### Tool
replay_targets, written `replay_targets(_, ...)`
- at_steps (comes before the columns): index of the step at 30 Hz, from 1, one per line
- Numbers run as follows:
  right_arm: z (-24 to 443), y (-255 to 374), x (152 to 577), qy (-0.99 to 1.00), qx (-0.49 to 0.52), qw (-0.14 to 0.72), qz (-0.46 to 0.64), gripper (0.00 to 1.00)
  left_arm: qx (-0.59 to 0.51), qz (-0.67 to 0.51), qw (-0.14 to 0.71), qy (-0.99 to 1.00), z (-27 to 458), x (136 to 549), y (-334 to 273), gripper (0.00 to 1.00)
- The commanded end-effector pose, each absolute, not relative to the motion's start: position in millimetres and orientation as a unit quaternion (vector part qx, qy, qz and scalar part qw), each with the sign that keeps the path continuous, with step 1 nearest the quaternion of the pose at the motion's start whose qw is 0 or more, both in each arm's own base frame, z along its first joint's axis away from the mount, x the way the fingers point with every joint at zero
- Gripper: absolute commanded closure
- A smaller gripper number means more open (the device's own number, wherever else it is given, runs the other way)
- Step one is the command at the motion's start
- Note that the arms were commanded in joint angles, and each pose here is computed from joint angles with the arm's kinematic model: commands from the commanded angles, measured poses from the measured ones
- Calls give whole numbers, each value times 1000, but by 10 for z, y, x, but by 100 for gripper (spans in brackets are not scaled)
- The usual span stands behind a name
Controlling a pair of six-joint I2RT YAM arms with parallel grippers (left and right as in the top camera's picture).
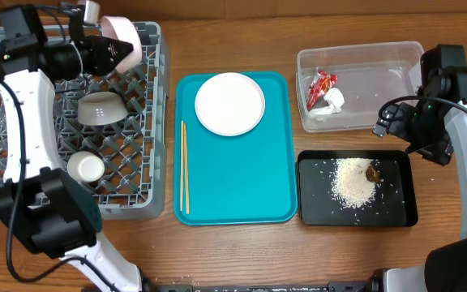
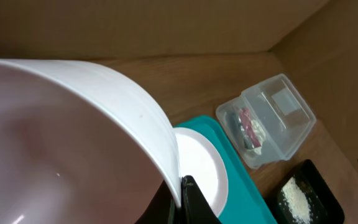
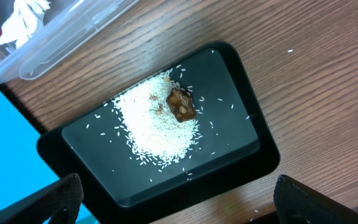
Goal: Sort waste into correct bins and load items into the dishwasher
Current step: 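Lift the pink bowl and set it tilted in the rack's back row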
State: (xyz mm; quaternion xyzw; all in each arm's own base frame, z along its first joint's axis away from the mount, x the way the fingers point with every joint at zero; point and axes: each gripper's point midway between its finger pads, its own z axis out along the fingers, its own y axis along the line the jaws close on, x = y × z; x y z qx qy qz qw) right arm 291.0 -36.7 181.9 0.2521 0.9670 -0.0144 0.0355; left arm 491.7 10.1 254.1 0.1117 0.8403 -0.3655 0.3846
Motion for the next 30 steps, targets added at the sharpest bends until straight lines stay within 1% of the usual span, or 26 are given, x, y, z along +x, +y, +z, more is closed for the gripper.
replay_targets(1, 1884, -377, 2914, 966, 252, 49, -16, 0, 128, -402, 388, 819, 2373, 5034, 93, 96)
replay_targets(9, 1883, -376, 2912, 969, 241, 48, -16, 0, 124, -402, 388, 820, 1951, 5261, 211, 96)
replay_targets(16, 1884, -376, 2913, 969, 241, 48, -16, 0, 88, -399, 379, 830, 1731, 5260, 498, 96)
replay_targets(17, 1884, -376, 2914, 969, 241, 49, -16, 0, 82, -400, 377, 832, 1718, 5247, 539, 92)
replay_targets(18, 1884, -376, 2914, 969, 241, 49, -16, 0, 73, -400, 374, 833, 1705, 5223, 599, 82)
replay_targets(21, 1884, -377, 2915, 969, 241, 49, -16, 0, 53, -401, 368, 837, 1681, 5164, 728, 74)
replay_targets(23, 1884, -377, 2918, 969, 241, 49, -16, 0, 43, -403, 363, 839, 1667, 5131, 780, 66)
replay_targets(27, 1884, -377, 2921, 969, 241, 50, -16, 0, 22, -408, 351, 842, 1636, 5056, 864, 64)
replay_targets(30, 1884, -377, 2921, 969, 241, 50, -16, 0, 9, -413, 343, 844, 1623, 5009, 908, 66)
